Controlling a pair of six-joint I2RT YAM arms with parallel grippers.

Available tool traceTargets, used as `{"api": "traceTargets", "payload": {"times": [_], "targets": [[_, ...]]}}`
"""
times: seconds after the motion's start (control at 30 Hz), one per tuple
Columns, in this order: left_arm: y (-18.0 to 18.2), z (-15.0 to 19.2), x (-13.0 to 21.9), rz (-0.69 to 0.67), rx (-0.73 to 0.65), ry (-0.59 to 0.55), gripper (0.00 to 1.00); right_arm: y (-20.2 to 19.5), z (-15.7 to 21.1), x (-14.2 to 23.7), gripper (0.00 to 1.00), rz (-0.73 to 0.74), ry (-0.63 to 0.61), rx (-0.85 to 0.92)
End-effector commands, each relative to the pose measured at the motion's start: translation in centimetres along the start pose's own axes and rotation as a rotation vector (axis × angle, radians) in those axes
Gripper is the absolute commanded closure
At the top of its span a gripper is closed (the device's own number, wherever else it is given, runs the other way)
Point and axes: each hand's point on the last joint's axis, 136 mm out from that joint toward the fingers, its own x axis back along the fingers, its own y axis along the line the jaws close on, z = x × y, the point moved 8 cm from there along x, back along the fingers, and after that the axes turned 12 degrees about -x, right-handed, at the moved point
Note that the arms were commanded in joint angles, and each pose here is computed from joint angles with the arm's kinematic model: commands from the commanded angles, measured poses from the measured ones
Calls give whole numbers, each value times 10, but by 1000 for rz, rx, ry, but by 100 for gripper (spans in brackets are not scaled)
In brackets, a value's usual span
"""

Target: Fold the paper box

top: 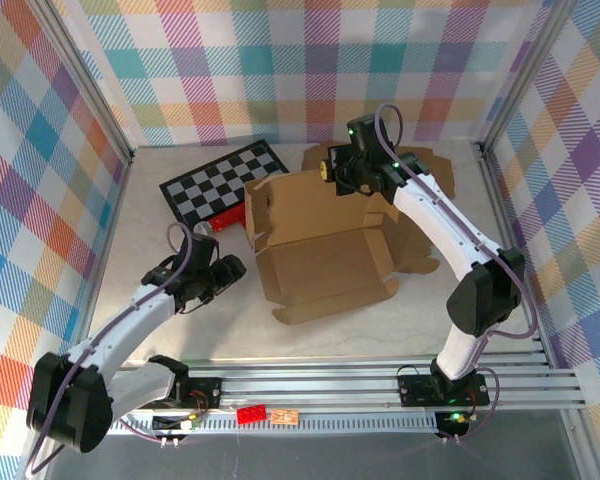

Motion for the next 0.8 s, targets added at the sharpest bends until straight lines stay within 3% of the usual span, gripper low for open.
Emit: {"api": "traceTargets", "payload": {"times": [0.0, 0.3, 0.77], "targets": [[10, 0, 27, -101, -36, -27, 30, -4, 13, 0, 100, -45, 34, 91], [23, -7, 53, -140, 16, -81, 34, -33, 34, -23, 100, -101, 97, 273], [36, 6, 50, -154, -13, -62, 36, -61, 42, -53, 100, -249, 260, 444]]}}
